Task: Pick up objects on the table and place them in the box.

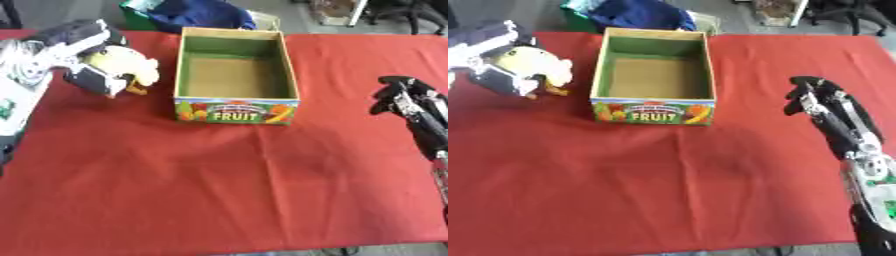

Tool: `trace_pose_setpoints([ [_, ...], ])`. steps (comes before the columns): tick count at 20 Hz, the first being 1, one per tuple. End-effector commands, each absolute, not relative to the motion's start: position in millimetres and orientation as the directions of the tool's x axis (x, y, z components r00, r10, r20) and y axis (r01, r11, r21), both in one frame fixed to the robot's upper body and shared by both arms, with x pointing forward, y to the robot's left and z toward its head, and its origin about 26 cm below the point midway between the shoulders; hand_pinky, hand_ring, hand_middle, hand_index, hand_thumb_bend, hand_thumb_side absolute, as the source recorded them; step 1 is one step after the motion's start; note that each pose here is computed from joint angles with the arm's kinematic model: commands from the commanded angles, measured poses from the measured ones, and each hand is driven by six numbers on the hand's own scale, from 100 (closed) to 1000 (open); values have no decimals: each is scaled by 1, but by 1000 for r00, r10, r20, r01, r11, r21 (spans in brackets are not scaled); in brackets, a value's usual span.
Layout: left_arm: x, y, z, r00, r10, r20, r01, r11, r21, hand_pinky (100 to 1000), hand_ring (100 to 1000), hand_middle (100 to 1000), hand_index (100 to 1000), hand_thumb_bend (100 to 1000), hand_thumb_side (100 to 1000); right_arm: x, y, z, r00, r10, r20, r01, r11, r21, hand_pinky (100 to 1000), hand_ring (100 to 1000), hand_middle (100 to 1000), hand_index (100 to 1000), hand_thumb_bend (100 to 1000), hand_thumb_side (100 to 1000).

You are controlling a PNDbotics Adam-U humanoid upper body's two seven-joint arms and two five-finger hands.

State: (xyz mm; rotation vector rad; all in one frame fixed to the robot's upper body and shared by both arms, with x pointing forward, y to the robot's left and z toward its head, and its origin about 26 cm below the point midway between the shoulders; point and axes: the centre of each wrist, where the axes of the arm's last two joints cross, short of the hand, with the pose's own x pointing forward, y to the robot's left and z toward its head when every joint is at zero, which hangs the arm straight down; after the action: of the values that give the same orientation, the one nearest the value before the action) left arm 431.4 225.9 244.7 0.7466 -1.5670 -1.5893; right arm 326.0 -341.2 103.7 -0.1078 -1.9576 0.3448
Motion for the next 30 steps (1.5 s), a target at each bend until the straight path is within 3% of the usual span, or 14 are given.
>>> trace_pose_setpoints([
  [1,433,226,261,-532,-842,88,63,64,996,600,466,431,609,211,110,327,-345,112,-420,252,872,-81,946,-313,568,525,549,771,100,575],
  [12,453,179,266,-545,-838,31,-88,94,992,606,475,439,620,230,112,330,-338,113,-430,238,871,-111,943,-312,568,526,548,771,100,574],
  [30,480,115,217,-555,-832,13,-205,151,967,629,545,507,676,287,100,341,-317,125,-473,204,857,-199,923,-330,569,526,546,771,100,586],
])
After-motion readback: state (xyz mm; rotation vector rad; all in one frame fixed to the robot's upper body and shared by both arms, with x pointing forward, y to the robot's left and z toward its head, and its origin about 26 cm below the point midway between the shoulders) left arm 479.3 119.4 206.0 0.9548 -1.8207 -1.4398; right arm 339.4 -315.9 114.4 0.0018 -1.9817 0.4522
